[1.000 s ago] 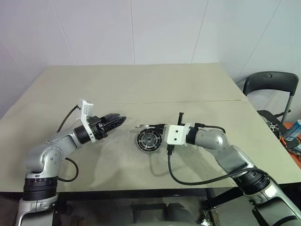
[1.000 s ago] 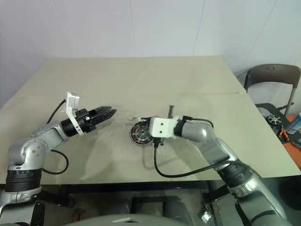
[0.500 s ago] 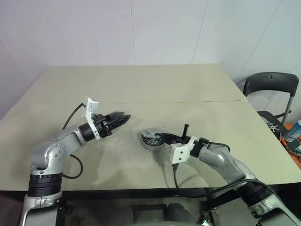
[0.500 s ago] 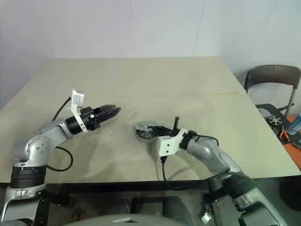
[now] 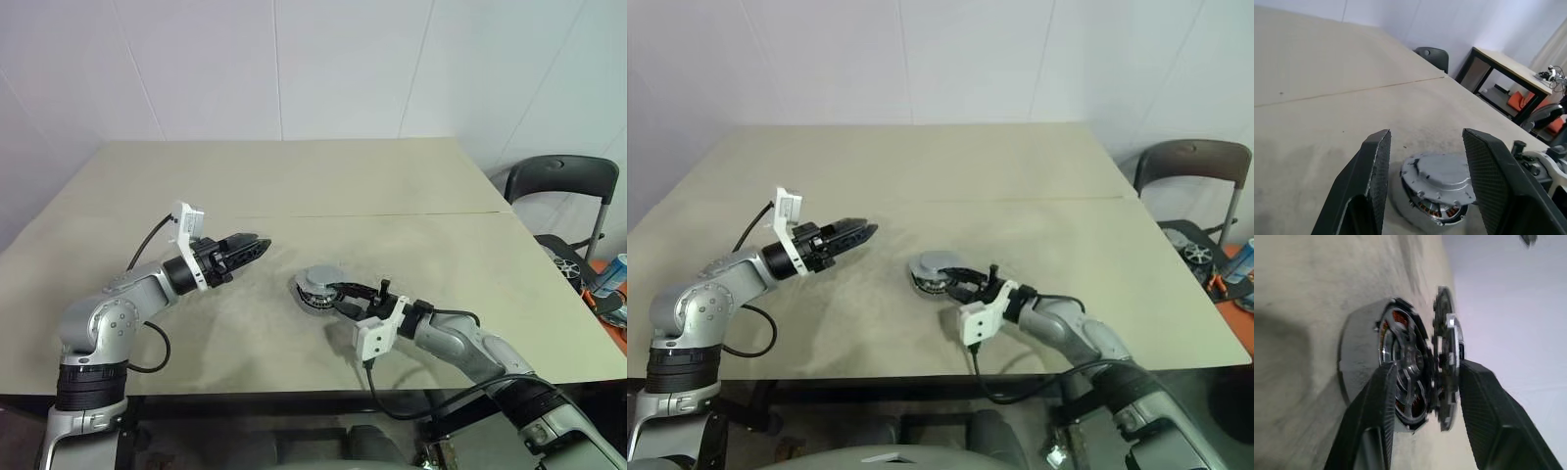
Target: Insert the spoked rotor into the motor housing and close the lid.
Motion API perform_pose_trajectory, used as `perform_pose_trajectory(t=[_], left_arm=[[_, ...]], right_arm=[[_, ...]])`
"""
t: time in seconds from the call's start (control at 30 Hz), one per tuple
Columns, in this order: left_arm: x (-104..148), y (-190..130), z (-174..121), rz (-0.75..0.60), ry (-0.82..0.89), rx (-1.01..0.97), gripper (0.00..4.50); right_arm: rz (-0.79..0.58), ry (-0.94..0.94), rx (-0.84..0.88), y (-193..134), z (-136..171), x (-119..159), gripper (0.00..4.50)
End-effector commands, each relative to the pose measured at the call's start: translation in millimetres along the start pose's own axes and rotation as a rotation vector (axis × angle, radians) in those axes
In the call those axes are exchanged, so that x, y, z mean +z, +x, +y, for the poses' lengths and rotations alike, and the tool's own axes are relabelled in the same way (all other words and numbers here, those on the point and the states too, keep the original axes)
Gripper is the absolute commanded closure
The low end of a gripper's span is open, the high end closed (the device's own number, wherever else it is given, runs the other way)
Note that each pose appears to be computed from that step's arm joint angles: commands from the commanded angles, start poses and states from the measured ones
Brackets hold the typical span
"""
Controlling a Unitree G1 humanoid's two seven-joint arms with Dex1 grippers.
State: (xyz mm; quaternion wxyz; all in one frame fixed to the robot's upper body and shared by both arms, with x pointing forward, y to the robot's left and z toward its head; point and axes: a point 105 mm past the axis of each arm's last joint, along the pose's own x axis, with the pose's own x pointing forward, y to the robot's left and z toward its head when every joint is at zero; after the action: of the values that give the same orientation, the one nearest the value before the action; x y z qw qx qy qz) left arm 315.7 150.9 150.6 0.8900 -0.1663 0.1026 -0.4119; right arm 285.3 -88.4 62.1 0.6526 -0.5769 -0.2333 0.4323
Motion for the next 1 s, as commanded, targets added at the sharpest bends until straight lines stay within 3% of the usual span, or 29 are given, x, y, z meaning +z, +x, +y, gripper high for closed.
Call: perform_pose_trajectory(t=[0.03, 0.17, 0.4, 0.47, 0.57, 0.67, 0.8, 0.93, 1.0], left_arm=[[14, -1, -5, -0.037, 0.039, -0.017, 2.03], [15, 0, -2, -0.041, 0.037, -0.018, 2.03], [12, 3, -2, -0.041, 0.036, -0.022, 2.03], [11, 4, -3, -0.041, 0.037, -0.021, 2.03], [10, 3, -4, -0.042, 0.036, -0.019, 2.03], [8, 2, -4, -0.040, 0.034, -0.016, 2.03], [6, 3, -5, -0.029, 0.035, -0.018, 2.03], [9, 3, -6, -0.029, 0.039, -0.021, 2.03], [9, 3, -5, -0.028, 0.040, -0.018, 2.03]], right_arm=[[-0.046, -0.086, -0.030, -7, -7, 4, 2.45], [-0.118, -0.150, -0.083, -12, -16, 15, 2.45], [-0.075, -0.142, -0.136, -18, -29, 0, 2.45], [0.095, 0.092, -0.073, -22, -21, -30, 2.45], [0.213, 0.542, 0.021, -25, -18, -44, 2.45], [0.146, 0.917, 0.027, -12, -41, -29, 2.45], [0.070, 1.055, -0.035, 4, -71, -19, 1.63], [0.058, 1.148, 0.046, 10, -69, -7, 0.24], [0.055, 1.179, 0.130, 14, -61, 1, 0.02]])
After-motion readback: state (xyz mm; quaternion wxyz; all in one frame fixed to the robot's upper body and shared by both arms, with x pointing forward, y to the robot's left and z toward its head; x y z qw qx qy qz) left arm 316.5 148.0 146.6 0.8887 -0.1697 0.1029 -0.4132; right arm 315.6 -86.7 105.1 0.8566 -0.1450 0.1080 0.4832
